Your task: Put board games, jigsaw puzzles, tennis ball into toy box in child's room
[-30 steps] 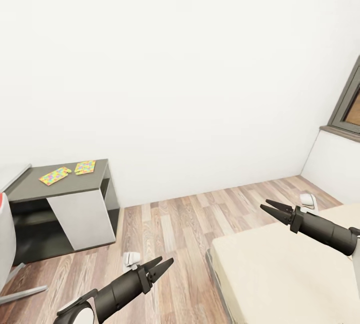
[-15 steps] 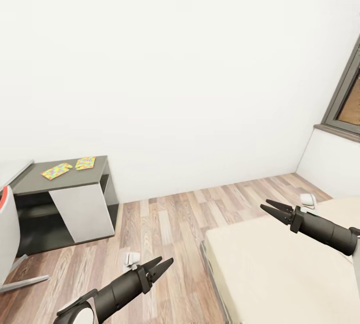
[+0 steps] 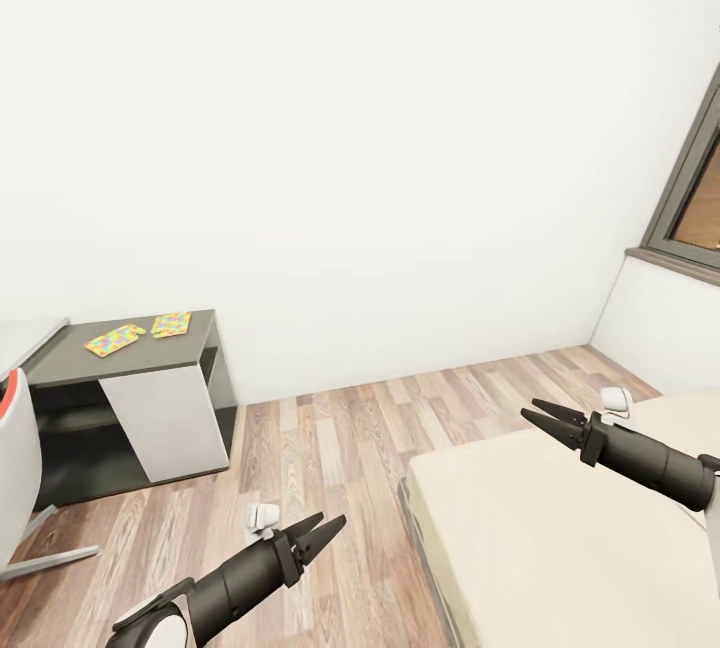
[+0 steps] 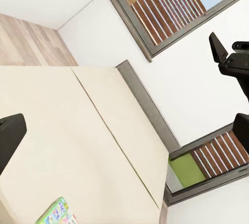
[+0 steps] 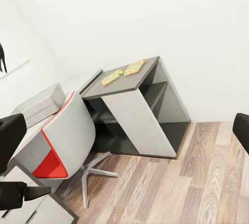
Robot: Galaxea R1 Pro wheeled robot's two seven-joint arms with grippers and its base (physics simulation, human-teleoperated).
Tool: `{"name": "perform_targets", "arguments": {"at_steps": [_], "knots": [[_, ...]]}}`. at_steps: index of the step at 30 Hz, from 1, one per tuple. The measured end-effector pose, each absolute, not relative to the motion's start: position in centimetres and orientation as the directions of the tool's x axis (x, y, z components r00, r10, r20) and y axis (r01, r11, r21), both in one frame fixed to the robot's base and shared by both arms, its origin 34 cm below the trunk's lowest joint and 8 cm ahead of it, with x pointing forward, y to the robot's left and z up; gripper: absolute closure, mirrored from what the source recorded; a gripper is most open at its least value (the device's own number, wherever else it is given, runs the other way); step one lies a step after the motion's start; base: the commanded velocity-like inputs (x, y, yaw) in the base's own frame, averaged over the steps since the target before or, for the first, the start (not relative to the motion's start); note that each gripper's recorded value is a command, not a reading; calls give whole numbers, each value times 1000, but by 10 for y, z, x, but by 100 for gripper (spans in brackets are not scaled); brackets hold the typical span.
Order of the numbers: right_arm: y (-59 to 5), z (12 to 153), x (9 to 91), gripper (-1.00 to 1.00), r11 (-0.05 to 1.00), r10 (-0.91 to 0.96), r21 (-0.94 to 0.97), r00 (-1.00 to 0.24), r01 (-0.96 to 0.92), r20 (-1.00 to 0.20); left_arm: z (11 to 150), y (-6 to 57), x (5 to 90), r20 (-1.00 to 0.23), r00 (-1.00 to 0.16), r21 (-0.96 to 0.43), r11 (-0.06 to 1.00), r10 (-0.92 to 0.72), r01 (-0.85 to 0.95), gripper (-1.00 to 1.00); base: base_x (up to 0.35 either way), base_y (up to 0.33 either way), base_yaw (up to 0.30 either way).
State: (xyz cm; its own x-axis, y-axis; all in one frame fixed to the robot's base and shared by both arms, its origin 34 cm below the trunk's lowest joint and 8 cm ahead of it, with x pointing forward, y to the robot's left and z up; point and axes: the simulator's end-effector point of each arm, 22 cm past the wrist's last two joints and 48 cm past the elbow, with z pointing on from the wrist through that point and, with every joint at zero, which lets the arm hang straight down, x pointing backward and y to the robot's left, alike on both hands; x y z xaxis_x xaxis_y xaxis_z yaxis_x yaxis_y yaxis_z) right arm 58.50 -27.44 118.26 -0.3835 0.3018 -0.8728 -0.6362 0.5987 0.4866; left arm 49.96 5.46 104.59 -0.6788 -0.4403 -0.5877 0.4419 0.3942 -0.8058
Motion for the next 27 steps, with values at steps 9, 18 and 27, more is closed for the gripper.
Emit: {"name": "perform_targets", "arguments": {"at_steps": [9, 18, 27], "knots": [[-275, 1183, 585, -100, 599, 302, 487, -383, -636, -873, 1046, 55, 500, -588, -677, -806, 394, -442, 442, -100, -4, 103, 0], [-275, 1183, 585, -100, 598, 302, 486, -383, -637, -873, 1046, 56, 500, -589, -676, -805, 395, -442, 443, -100, -1, 102, -1], [-274, 1183, 585, -100, 597, 303, 487, -384, -637, -872, 1046, 56, 500, -590, -676, -804, 396, -442, 443, -100, 0, 28, -111]]}}
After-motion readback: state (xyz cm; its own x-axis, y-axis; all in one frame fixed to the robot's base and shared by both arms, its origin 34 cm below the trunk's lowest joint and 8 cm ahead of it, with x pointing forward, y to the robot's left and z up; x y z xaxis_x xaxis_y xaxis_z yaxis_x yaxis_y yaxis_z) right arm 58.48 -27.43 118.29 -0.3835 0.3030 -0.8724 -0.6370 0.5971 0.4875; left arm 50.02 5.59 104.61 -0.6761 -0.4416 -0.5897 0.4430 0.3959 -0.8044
